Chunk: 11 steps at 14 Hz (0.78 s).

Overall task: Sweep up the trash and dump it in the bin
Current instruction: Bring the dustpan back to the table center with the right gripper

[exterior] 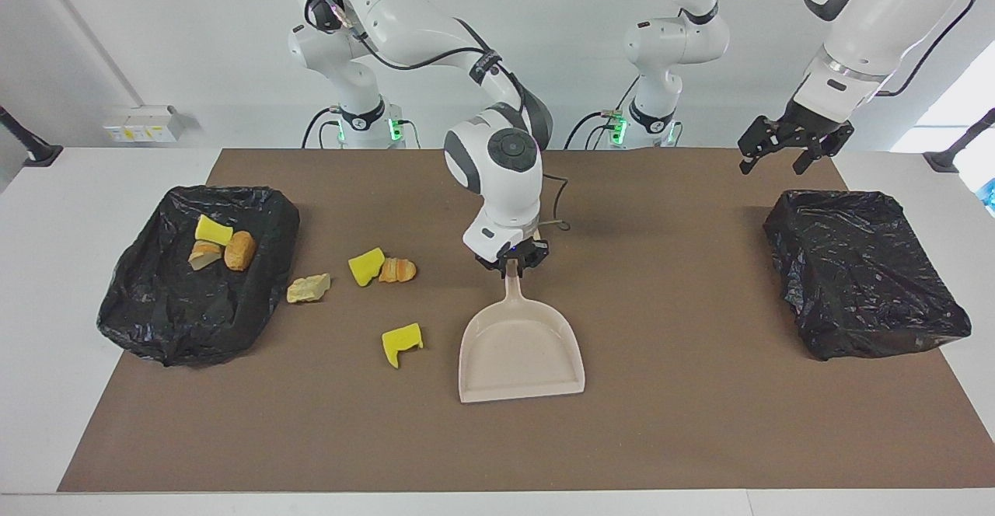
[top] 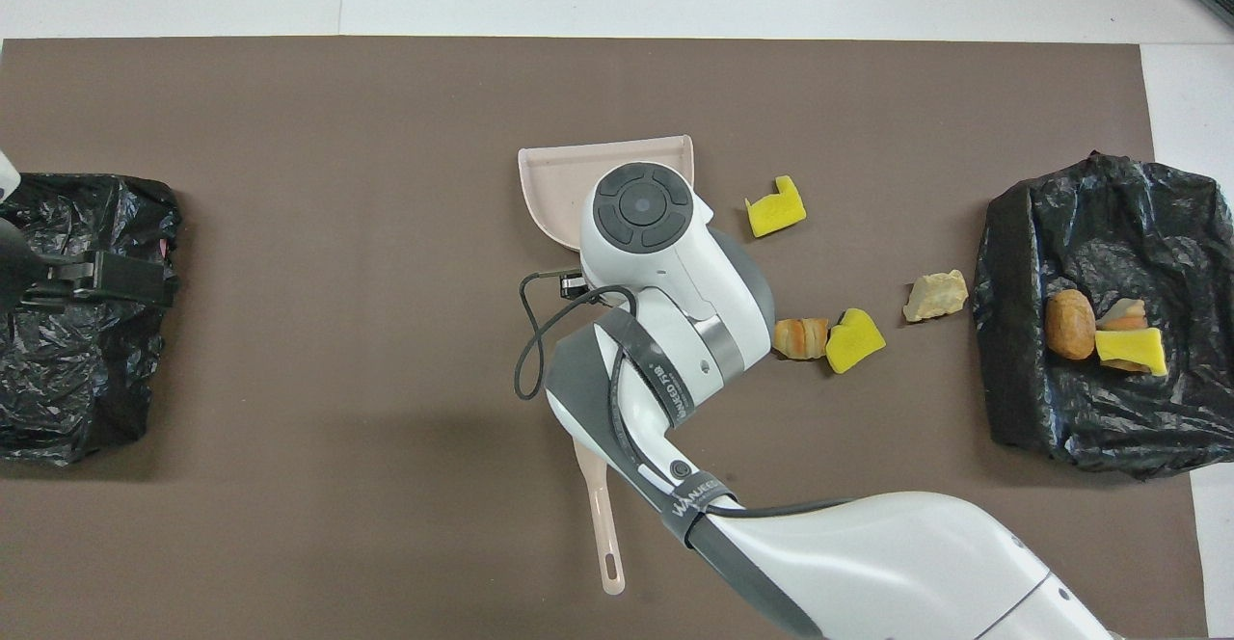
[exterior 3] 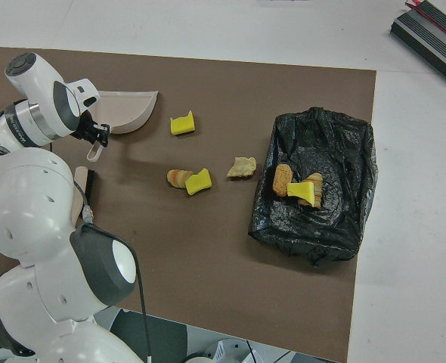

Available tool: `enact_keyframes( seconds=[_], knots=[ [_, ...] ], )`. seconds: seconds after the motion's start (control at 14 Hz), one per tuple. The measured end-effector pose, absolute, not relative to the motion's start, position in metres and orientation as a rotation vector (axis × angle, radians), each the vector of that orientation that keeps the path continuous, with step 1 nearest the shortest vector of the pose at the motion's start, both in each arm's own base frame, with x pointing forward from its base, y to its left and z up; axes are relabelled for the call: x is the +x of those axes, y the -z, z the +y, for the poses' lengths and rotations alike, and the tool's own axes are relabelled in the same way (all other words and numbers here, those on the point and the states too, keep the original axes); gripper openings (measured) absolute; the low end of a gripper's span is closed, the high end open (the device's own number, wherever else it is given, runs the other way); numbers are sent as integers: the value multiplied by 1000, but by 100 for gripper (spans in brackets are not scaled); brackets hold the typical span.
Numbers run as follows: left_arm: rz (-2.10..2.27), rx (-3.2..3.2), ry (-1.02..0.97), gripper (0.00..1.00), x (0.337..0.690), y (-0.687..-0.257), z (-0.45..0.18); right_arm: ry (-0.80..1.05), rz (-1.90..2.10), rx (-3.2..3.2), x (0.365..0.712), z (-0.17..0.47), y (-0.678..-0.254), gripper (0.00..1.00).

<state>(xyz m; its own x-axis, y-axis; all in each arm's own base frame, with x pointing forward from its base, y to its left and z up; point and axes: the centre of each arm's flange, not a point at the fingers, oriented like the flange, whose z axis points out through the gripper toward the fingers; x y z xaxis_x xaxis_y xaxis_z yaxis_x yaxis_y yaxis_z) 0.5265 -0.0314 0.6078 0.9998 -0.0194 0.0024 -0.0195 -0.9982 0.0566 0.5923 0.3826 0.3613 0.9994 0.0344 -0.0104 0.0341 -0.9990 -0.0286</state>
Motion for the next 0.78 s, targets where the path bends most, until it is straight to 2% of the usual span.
enact_keyframes(
  seconds=[0.43, 0.64, 0.78],
  knots=[
    [-28, 3085, -2, 100, 526, -608, -31, 46, -45, -3092, 599, 381, -386, 100],
    [-28, 3085, -3, 100, 526, -608, -31, 71, -32, -3089, 599, 364, -423, 100],
    [-28, 3085, -3, 100, 526, -608, -31, 23, -16, -3091, 588, 355, -443, 100]
  ],
)
